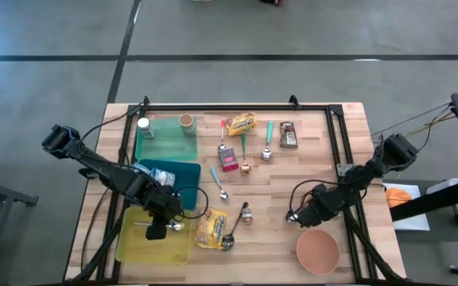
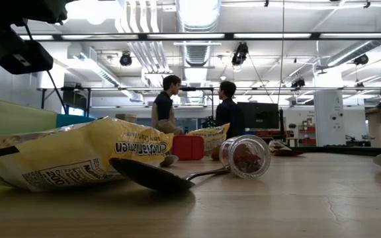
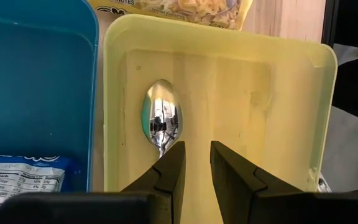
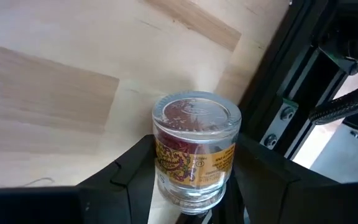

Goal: Pick & Place Food Item
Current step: Put the right brown seasoning bottle into the light blue bin

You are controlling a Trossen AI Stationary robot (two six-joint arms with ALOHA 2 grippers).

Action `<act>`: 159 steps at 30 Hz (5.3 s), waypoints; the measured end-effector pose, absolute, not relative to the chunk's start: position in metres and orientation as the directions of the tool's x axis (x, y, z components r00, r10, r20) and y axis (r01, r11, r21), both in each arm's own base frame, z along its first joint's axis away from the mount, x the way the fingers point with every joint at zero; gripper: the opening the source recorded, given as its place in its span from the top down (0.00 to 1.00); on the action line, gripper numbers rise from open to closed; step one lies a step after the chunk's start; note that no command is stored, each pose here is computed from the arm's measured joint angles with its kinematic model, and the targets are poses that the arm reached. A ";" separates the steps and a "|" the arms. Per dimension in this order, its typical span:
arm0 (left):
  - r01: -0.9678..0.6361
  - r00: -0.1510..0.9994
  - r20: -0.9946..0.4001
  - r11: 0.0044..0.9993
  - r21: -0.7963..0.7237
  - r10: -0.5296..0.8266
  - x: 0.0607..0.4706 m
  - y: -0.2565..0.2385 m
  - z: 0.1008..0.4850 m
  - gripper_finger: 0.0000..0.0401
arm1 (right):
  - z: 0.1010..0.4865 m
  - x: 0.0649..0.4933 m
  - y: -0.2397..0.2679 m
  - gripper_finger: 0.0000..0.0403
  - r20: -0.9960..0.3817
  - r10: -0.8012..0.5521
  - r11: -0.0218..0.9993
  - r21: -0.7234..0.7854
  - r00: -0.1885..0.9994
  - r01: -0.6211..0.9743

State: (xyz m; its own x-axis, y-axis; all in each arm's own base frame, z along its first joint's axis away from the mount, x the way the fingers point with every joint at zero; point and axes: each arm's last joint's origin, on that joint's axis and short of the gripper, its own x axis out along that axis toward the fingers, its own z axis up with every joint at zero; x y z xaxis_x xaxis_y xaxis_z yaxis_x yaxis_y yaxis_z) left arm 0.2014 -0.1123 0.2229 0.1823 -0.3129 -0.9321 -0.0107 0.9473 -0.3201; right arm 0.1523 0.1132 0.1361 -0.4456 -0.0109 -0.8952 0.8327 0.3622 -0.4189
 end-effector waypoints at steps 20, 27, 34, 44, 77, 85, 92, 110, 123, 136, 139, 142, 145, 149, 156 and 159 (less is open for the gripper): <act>-0.156 0.265 -0.946 0.960 -0.231 -0.184 0.206 -0.105 0.223 0.79 | 0.183 0.175 0.109 0.56 -0.939 -0.221 0.150 0.236 0.265 0.960; -0.259 0.532 -0.847 0.951 -0.167 -0.004 0.217 -0.101 0.238 0.79 | 0.193 0.184 0.107 0.56 -0.806 -0.356 0.111 0.465 0.472 0.878; -0.417 0.801 -0.551 0.879 -0.232 0.234 0.234 -0.095 0.267 0.79 | 0.204 0.196 0.104 0.56 -0.527 -0.574 0.072 0.730 0.627 0.679; -0.556 0.814 -0.370 0.785 -0.273 0.448 0.261 -0.056 0.280 0.79 | 0.237 0.234 0.088 0.56 -0.176 -0.758 0.125 0.907 0.629 0.403; -0.415 0.887 -0.139 0.892 0.179 0.440 0.288 -0.035 0.299 0.14 | 0.323 0.322 0.030 0.56 0.066 -0.549 0.387 0.904 0.833 0.183; -0.356 0.900 -0.134 0.878 0.320 0.414 0.287 -0.044 0.301 0.14 | 0.318 0.328 0.030 0.56 0.056 -0.530 0.372 0.912 0.846 0.173; -0.366 0.899 -0.132 0.882 0.297 0.418 0.287 -0.044 0.301 0.14 | 0.316 0.333 0.031 0.56 0.053 -0.521 0.373 0.912 0.852 0.171; -0.366 0.895 -0.154 0.886 0.284 0.419 0.286 -0.043 0.298 0.14 | 0.319 0.333 0.031 0.56 0.061 -0.508 0.389 0.906 0.859 0.165; -0.365 0.893 -0.159 0.885 0.289 0.420 0.286 -0.043 0.298 0.14 | 0.319 0.333 0.032 0.56 0.066 -0.478 0.403 0.902 0.876 0.152; -0.352 0.891 -0.179 0.884 0.307 0.417 0.286 -0.043 0.296 0.14 | 0.321 0.333 0.032 0.56 0.081 -0.462 0.423 0.895 0.883 0.139; -0.350 0.890 -0.184 0.884 0.310 0.417 0.285 -0.043 0.295 0.14 | 0.321 0.333 0.032 0.56 0.081 -0.462 0.425 0.894 0.883 0.140; -0.350 0.890 -0.184 0.884 0.310 0.417 0.285 -0.043 0.295 0.14 | 0.321 0.333 0.032 0.56 0.081 -0.462 0.425 0.894 0.883 0.140; -0.350 0.890 -0.184 0.884 0.310 0.417 0.285 -0.043 0.295 0.14 | 0.321 0.333 0.032 0.56 0.081 -0.462 0.425 0.894 0.883 0.140; -0.350 0.890 -0.184 0.884 0.310 0.417 0.285 -0.043 0.295 0.14 | 0.321 0.334 0.032 0.56 0.081 -0.459 0.426 0.894 0.885 0.139; -0.350 0.890 -0.184 0.884 0.310 0.417 0.285 -0.043 0.295 0.14 | 0.321 0.333 0.033 0.56 0.082 -0.459 0.426 0.894 0.885 0.138; -0.350 0.890 -0.183 0.884 0.310 0.417 0.285 -0.043 0.295 0.14 | 0.321 0.334 0.033 0.56 0.082 -0.455 0.427 0.894 0.887 0.136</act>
